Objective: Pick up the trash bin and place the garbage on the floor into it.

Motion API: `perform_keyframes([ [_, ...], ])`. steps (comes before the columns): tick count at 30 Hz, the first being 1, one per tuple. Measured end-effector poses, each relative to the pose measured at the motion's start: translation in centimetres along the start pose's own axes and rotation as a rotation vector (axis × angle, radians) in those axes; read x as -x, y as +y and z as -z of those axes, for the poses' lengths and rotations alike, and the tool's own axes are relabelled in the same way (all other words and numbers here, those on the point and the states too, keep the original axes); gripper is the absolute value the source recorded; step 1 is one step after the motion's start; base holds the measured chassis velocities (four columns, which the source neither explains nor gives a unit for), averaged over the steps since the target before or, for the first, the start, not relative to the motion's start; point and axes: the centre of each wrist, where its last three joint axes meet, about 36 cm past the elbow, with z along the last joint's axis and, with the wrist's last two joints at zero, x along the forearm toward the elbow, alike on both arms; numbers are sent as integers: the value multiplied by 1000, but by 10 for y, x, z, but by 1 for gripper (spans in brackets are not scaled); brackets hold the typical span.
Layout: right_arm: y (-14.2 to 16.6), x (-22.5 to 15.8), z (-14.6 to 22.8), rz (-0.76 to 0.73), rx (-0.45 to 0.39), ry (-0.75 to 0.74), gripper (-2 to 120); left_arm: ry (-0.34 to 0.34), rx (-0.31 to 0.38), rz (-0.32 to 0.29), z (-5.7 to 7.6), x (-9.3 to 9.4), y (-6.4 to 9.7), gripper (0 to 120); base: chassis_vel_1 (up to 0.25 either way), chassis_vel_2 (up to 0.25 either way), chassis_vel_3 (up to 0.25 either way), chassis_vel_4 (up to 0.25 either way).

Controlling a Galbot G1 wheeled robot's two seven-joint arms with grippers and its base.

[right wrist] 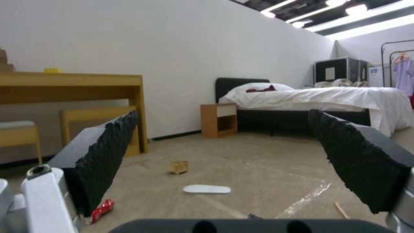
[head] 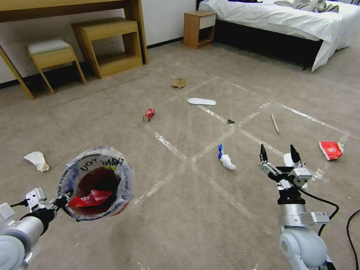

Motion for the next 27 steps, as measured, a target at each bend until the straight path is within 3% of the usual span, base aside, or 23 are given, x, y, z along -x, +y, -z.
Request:
perform_keyframes([
  [15,2,-3,-1,12,0,10,100,-3,0,-2,0,-2,-1,0,-15,17,18,-19],
  [27,6,-3,-4,19,-2,19,100,-7,5,4,2,-3,2,0,-112,114,119,-105],
])
